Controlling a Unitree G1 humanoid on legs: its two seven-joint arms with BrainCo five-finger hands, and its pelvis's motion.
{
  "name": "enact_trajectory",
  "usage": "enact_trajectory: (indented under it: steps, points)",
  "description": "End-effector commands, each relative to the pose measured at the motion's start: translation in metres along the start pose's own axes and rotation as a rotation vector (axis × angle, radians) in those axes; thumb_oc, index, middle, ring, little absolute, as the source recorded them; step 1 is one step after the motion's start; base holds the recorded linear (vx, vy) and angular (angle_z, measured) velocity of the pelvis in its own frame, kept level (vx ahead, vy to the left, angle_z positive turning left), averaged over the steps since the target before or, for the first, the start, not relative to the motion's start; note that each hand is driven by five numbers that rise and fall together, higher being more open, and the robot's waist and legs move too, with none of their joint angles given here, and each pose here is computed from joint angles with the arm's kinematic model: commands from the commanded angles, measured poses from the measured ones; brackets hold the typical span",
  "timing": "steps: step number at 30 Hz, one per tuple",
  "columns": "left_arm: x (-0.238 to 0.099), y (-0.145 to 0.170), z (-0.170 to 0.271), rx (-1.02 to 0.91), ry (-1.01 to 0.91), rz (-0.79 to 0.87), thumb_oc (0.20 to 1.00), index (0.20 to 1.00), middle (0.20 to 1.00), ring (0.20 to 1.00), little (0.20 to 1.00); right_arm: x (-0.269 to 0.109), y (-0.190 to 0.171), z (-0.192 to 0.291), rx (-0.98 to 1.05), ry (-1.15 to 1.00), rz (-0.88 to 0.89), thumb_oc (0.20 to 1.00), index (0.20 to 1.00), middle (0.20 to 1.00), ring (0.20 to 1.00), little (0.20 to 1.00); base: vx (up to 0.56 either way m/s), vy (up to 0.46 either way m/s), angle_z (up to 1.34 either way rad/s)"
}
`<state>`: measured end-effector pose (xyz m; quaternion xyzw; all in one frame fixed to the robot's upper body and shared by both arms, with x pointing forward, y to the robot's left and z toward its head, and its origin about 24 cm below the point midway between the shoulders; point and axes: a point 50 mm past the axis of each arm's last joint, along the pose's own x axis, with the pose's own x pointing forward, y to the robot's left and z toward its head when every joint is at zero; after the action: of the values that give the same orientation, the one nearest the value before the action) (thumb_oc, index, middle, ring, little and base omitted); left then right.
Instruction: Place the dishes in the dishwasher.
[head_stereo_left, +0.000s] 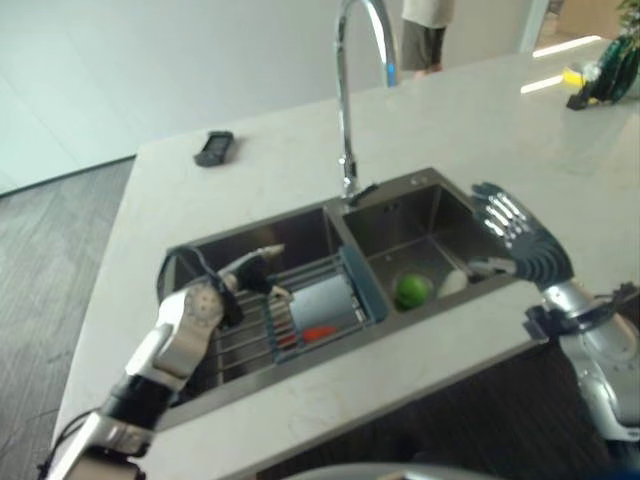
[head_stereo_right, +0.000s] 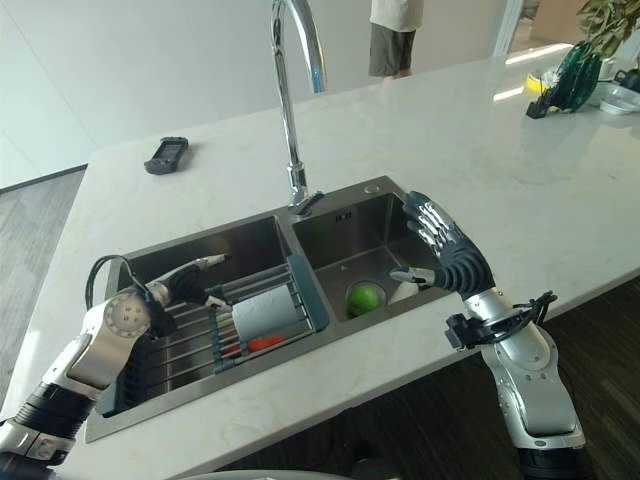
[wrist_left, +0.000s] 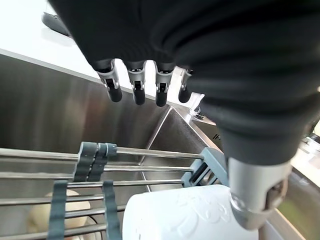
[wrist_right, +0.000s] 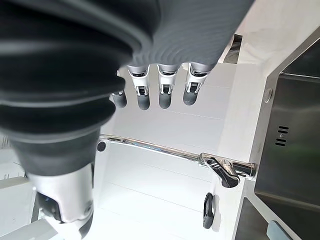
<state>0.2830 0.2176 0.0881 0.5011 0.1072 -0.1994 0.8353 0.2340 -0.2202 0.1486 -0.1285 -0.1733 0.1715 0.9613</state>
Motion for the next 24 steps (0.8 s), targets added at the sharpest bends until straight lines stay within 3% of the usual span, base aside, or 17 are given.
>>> enact_trajectory:
  steps: [1, 6, 24]
  points:
    - [-0.008, 0.052, 0.016, 0.076, -0.07, 0.167, 1.0, 1.0, 1.0, 1.0, 1.0, 0.011, -0.011, 0.024, -0.076, -0.117, -0.01, 1.0, 1.0, 1.0, 1.0, 1.0, 0.0, 0.0, 0.0]
    - [-0.013, 0.058, 0.015, 0.05, -0.092, 0.201, 1.0, 1.0, 1.0, 1.0, 1.0, 0.012, -0.01, 0.024, -0.085, -0.114, -0.01, 1.0, 1.0, 1.0, 1.0, 1.0, 0.0, 0.0, 0.0]
    - [-0.009, 0.026, 0.022, 0.085, -0.11, -0.024, 1.0, 1.0, 1.0, 1.0, 1.0, 0.01, -0.009, 0.024, -0.086, -0.117, -0.005, 1.0, 1.0, 1.0, 1.0, 1.0, 0.0, 0.0, 0.0]
